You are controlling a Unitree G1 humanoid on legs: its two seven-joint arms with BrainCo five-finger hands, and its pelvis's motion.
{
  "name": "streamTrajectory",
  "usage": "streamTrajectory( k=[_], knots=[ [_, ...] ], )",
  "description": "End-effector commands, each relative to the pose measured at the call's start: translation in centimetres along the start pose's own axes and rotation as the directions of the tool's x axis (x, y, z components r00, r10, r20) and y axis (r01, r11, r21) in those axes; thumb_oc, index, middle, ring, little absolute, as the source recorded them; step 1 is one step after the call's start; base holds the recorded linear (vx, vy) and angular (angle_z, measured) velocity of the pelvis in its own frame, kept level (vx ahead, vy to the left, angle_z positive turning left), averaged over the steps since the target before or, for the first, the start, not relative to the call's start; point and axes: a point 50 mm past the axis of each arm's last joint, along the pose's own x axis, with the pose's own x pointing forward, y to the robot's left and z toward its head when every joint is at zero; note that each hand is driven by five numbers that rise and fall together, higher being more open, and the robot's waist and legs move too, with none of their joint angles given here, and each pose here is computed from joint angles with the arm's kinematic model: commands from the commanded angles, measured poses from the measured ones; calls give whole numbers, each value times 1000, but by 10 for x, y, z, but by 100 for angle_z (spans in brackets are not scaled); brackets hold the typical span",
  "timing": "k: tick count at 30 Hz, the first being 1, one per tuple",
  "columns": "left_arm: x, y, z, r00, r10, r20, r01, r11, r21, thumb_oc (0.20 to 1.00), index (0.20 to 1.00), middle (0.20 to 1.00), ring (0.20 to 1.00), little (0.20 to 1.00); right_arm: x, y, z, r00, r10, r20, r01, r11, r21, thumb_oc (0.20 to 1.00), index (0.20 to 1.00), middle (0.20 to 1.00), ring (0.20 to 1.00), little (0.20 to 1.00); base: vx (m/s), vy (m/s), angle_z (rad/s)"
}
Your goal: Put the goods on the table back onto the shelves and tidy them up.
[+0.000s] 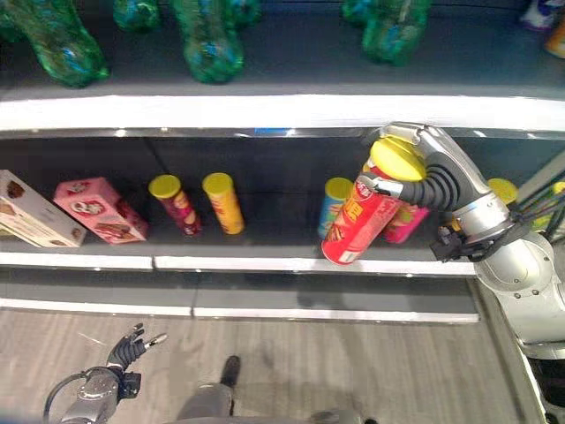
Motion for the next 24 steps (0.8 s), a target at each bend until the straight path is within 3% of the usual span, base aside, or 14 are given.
streamTrajectory(
  k=[1, 11, 24],
  knots=[
    [-11, 12, -11, 999, 40, 9, -40, 999, -3, 1000, 1000, 1000, 1000, 1000, 17, -29, 2, 998, -52, 45, 58, 989, -137, 200, 200, 200, 200, 200, -74, 186, -20],
    [-12, -10, -17, 1000, -7, -10, 6, 998, -67, 1000, 1000, 1000, 1000, 1000, 16, -23, 11, 996, 3, 86, 9, 989, -146, 200, 200, 200, 200, 200, -4, -2, 14],
    [-11, -16, -13, 999, -39, -1, 39, 999, -6, 1000, 1000, 1000, 1000, 1000, 28, 3, 16, 986, 113, 126, -95, 986, -136, 200, 200, 200, 200, 200, -10, -18, -1]
  ],
)
